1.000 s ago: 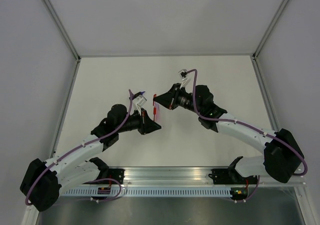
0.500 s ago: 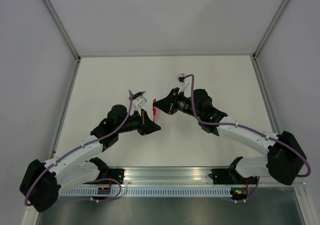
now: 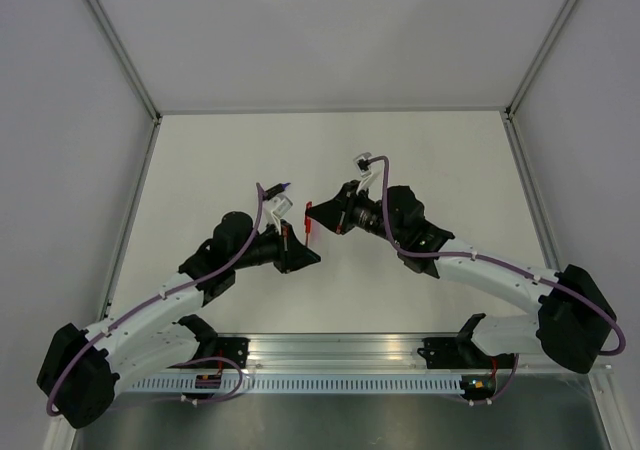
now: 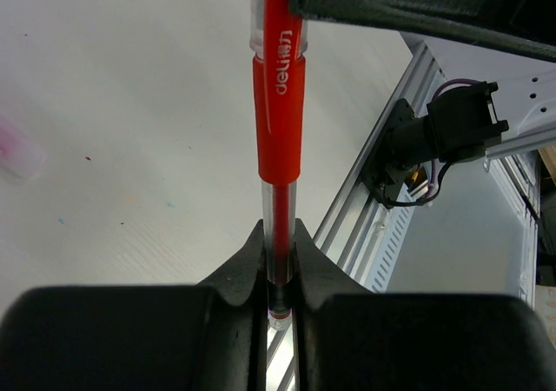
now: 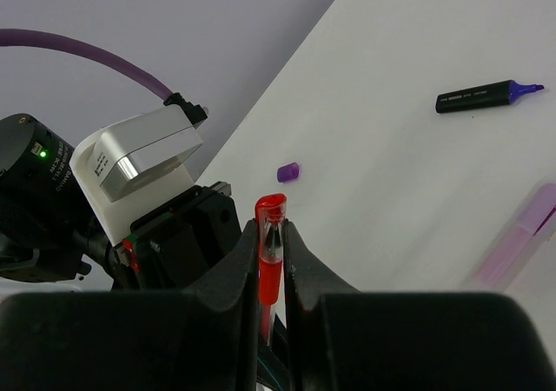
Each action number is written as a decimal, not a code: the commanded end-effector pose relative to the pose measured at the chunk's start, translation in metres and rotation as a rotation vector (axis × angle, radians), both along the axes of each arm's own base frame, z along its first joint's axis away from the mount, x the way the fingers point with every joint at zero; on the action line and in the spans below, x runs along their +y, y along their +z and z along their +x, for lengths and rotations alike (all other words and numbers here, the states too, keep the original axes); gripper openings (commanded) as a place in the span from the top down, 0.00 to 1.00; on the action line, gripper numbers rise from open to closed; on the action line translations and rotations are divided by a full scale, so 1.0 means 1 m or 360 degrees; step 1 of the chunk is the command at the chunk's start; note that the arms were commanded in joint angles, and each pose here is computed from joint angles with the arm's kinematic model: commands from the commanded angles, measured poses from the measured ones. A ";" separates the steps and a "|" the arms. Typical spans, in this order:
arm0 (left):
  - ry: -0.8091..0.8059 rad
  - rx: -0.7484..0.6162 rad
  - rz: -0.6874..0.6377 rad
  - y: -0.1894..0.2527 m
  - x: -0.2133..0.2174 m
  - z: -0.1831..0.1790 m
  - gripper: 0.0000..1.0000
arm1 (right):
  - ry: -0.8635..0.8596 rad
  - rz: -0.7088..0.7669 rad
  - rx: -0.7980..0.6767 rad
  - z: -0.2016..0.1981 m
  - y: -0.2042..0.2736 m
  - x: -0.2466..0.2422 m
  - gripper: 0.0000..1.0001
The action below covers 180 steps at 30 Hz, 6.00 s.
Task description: Insert the pens into the pen caps
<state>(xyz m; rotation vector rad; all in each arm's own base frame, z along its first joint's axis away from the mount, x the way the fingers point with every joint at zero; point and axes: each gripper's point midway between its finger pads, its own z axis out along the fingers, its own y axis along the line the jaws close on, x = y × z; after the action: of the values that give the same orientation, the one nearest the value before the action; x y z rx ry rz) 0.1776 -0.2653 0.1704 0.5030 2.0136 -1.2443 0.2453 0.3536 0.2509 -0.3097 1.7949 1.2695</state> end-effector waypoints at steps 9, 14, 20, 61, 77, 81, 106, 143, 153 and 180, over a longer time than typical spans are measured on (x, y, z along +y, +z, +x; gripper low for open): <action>0.0001 -0.0218 -0.0113 0.029 -0.002 0.007 0.98 | 0.0045 0.0021 -0.0041 -0.018 0.011 0.000 0.67; -0.0049 -0.0236 -0.0152 0.033 -0.004 0.001 0.98 | 0.0007 0.0022 -0.0117 -0.014 0.030 -0.004 0.59; -0.0080 -0.0265 -0.0183 0.038 -0.004 -0.003 0.98 | 0.0000 0.0038 -0.0182 -0.013 0.045 -0.006 0.56; -0.0045 -0.0329 -0.0288 0.061 -0.004 -0.002 0.98 | 0.0228 -0.0016 -0.0092 -0.026 0.004 0.017 1.00; 0.0288 -0.0381 -0.0194 0.090 0.005 0.043 0.98 | 0.0272 -0.0260 -0.0013 -0.036 -0.041 0.012 1.00; 0.0345 -0.0417 -0.0199 0.098 0.007 0.051 0.98 | 0.0265 -0.0266 -0.0012 -0.037 -0.048 0.012 1.00; 0.0586 -0.0493 -0.0163 0.136 0.014 0.092 0.98 | 0.0241 -0.0405 0.0086 -0.073 -0.095 0.013 1.00; 0.0825 0.0450 0.0544 -0.082 0.030 0.104 0.98 | -0.0744 -0.0673 -0.0230 0.015 0.001 -0.103 0.47; 0.0920 0.0660 0.0764 -0.135 0.043 0.122 0.92 | -0.0620 -0.0662 -0.0231 0.001 -0.012 -0.101 0.46; 0.0899 0.0493 0.0752 -0.066 0.042 0.139 0.53 | -0.0590 -0.0692 -0.0232 -0.003 -0.021 -0.104 0.45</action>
<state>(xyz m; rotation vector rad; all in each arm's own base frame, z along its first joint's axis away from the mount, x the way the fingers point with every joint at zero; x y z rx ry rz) 0.2842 -0.2133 0.0386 -0.1410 2.6449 -0.4828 0.2435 0.2469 0.2266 -0.2667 1.9007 0.5606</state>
